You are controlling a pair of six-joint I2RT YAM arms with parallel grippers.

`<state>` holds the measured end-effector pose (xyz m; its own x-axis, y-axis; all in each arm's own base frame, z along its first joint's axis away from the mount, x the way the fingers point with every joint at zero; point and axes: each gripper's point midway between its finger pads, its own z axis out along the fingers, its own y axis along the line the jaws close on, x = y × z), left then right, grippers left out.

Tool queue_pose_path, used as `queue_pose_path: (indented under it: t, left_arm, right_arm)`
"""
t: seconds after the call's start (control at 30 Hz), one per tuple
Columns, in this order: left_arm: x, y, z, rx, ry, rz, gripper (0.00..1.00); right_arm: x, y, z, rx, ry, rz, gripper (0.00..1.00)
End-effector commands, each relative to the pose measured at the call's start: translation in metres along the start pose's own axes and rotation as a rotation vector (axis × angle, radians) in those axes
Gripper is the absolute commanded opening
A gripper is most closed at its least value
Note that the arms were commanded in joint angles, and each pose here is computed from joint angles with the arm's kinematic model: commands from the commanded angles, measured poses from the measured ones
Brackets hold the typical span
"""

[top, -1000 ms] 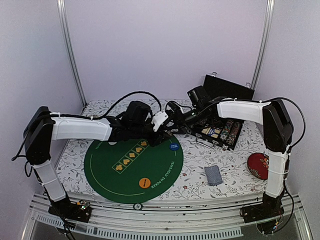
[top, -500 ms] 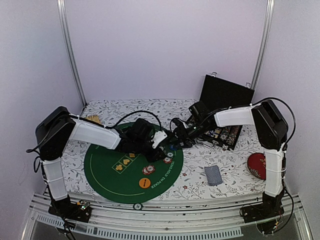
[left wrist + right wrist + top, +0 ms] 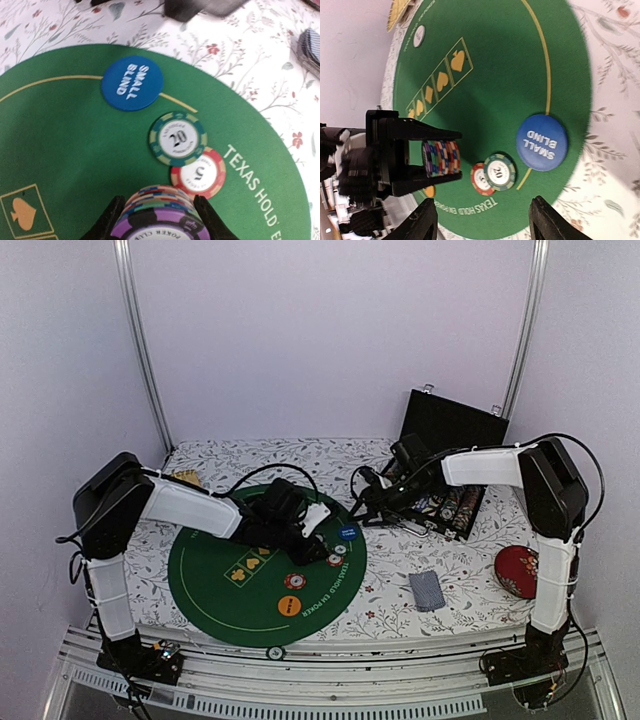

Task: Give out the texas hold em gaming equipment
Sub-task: Place the poker chips pile at the big blind area.

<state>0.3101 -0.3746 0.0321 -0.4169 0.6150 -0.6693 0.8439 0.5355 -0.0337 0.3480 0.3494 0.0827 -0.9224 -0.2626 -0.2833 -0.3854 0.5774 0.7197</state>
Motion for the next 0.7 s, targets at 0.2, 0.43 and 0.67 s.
queue_pose_path:
  t: [0.2,0.43,0.67]
  left_arm:
    - [0.000,0.038,-0.053,-0.109,0.007,-0.158,0.00]
    - [0.041,0.028,-0.087,-0.123,0.098,-0.233,0.00]
    - [0.112,-0.021,-0.118,-0.101,0.252,-0.461,0.00]
  right_arm:
    - [-0.003,-0.014,-0.005,0.407,-0.005,-0.223,0.64]
    - [0.011,0.020,0.024,0.366,0.038,-0.367,0.64]
    - [0.045,0.059,0.065,0.358,0.117,-0.561,0.64]
